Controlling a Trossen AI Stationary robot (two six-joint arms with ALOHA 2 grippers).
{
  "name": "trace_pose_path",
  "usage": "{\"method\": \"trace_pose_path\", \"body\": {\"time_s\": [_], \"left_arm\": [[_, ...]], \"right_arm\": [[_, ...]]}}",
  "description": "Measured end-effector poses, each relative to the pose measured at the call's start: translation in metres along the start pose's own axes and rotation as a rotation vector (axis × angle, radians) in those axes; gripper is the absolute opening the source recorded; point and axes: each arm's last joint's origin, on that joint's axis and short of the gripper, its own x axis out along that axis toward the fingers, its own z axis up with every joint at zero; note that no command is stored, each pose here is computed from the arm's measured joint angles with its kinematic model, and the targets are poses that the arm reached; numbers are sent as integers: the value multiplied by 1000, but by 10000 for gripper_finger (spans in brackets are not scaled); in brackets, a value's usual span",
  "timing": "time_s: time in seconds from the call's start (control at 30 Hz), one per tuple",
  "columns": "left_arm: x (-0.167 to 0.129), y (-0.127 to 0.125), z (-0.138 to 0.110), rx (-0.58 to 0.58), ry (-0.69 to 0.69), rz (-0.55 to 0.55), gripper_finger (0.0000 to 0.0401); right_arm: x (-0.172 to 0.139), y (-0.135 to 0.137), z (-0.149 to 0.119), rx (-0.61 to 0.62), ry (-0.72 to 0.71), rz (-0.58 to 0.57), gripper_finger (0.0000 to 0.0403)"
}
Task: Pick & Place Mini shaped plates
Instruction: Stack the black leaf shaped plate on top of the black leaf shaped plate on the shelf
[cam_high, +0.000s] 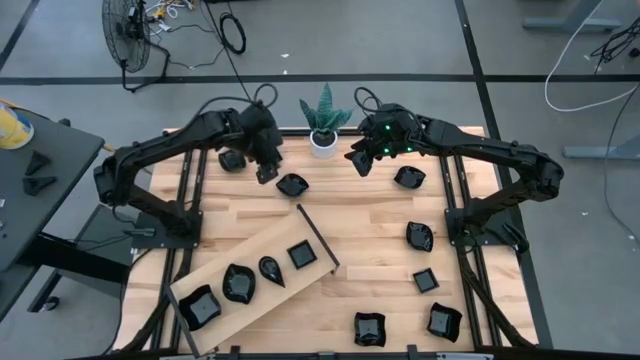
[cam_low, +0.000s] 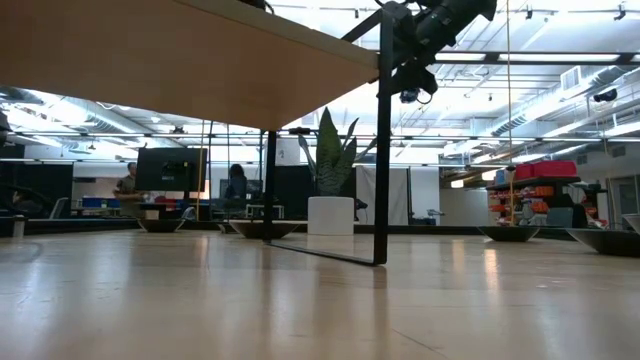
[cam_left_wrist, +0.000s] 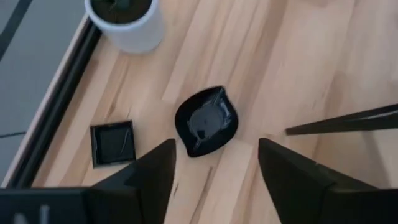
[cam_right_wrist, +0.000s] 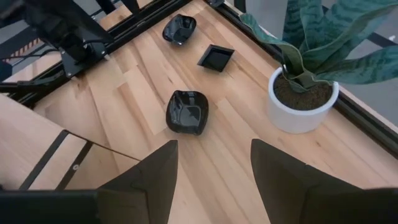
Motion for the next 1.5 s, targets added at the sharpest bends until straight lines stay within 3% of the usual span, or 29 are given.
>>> {"method": "trace_pose_path", "body": {"time_s": [0.23,0.67,0.87,1.23,1.5], "left_arm": [[29,8,-17,-99,12,-3,262],[77,24,-43,-227,-33,29,263],[106,36,-43,-260,-33,41,263],[158,37,-56,-298,120,-45,263],[170,38,-62,-319,167,-50,259]], "right_arm": [[0,0,0,57,0,0,204],[0,0,0,53,1,0,204],[0,0,0,49,1,0,204],[0,0,0,30,1,0,204],[0,0,0,11,1,0,204]]}}
